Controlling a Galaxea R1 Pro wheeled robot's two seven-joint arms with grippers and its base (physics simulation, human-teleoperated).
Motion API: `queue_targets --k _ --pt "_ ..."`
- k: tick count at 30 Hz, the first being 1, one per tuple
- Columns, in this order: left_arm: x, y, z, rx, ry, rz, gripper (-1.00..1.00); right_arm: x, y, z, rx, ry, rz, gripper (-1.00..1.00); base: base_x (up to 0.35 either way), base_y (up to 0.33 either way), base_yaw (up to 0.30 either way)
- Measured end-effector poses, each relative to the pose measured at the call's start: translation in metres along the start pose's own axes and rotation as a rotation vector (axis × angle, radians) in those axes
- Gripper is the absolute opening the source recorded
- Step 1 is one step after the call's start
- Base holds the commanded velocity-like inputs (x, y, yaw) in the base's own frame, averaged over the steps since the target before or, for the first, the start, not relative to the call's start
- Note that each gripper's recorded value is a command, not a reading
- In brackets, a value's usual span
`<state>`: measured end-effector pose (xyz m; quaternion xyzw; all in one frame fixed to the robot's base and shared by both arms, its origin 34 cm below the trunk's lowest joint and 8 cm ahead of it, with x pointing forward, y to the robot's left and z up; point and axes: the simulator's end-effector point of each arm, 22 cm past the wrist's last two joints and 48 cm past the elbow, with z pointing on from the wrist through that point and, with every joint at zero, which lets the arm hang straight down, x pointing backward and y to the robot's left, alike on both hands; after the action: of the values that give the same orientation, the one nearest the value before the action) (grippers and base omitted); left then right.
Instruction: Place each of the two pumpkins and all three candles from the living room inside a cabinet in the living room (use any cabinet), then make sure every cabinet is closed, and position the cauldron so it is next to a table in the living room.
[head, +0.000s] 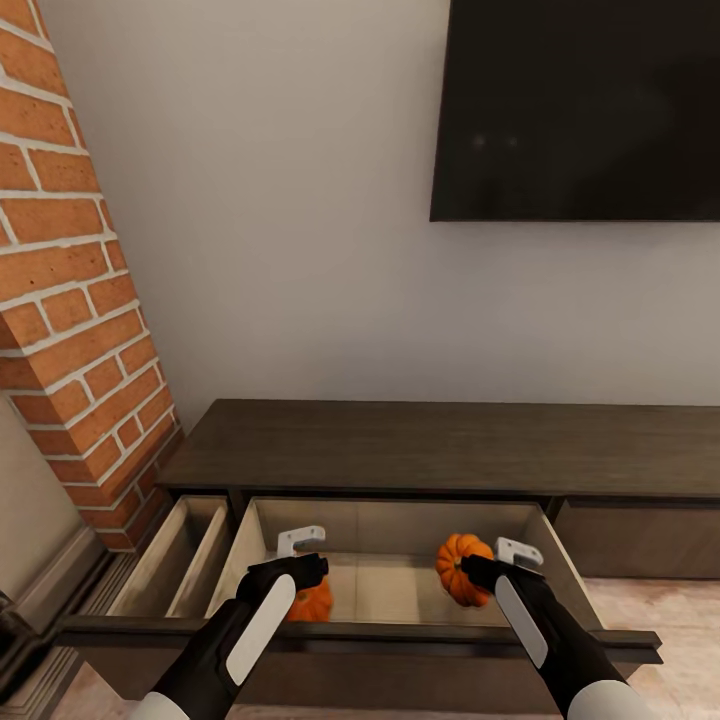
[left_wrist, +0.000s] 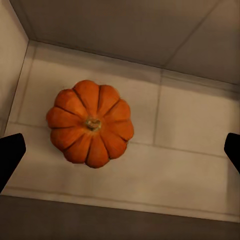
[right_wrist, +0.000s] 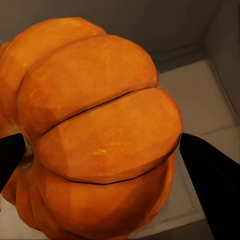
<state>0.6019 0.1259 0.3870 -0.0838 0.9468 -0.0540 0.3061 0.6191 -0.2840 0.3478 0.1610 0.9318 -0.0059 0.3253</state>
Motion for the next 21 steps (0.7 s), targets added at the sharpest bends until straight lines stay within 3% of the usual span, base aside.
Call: queue_targets --k 4,9,17,21 --pt "0.000 0.000 0.000 0.000 0.000 0.000 1.00 -0.009 -0.002 0.001 0.005 -0.053 0.019 -1.00 0.000 0.000 0.000" --pt "0.000 0.000 0.000 0.000 0.000 0.000 1.00 -0.002 -0.007 0.005 0.017 -0.050 0.024 -1.00 0.000 0.000 0.000" --pt "0.000 0.000 0.000 0.000 0.000 0.000 1.00 0.000 -0.007 0.006 0.020 -0.041 0.025 -1.00 0.000 0.000 0.000" --pt "0.000 0.000 0.000 0.000 0.000 0.000 1.00 0.013 -0.006 0.007 0.015 0.019 0.006 -1.00 0.000 0.000 0.000"
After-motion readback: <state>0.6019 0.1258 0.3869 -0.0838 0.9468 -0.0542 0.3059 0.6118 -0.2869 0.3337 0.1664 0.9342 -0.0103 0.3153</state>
